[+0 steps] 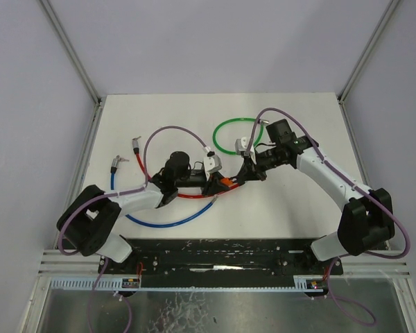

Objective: Lock with the key
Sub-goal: Lock the lock.

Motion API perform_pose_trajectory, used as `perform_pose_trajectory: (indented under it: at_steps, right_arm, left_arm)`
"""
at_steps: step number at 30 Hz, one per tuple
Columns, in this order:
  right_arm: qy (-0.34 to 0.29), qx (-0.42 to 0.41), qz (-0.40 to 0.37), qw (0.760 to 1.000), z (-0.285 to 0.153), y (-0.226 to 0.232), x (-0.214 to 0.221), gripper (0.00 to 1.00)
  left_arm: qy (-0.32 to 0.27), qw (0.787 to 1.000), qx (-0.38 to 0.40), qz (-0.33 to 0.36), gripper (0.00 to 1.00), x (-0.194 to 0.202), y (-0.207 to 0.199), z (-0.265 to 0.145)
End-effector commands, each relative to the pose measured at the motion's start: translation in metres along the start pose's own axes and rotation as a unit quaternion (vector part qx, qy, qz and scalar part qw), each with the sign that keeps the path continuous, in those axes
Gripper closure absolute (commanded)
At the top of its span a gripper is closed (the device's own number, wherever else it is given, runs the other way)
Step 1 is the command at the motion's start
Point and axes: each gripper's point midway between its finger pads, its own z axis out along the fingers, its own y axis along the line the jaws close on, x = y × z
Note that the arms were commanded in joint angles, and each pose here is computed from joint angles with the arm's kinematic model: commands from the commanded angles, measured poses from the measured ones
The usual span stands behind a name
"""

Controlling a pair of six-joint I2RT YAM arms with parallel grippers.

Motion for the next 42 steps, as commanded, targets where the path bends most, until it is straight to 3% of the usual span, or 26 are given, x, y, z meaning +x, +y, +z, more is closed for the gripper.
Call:
perform_pose_trajectory:
  at_steps: [1, 9, 26, 42]
  right_arm:
    - [-0.039, -0.057, 0.017, 0.997, 0.021, 0.019, -0.016, 1.0]
    - [-0.032, -0.038, 0.028, 0.998, 0.025, 0.01, -0.013, 1.0]
    - [-0.019, -0.043, 0.002, 0.999, 0.054, 0.013, 0.004, 1.0]
    - [-0.015, -0.122, 0.051, 0.991, 0.093, 0.04, 0.009, 1.0]
  left_arm:
    - [-0.099, 0.988, -0.034, 0.113, 1.0, -0.072, 0.007, -0.007]
    - [-0.105, 0.982, -0.073, 0.139, 1.0, -0.078, 0.016, -0.015]
    - [-0.22, 0.967, 0.064, 0.109, 1.0, -0.129, -0.031, -0.011]
    - [-0.26, 0.958, 0.025, 0.116, 1.0, -0.151, -0.007, -0.023]
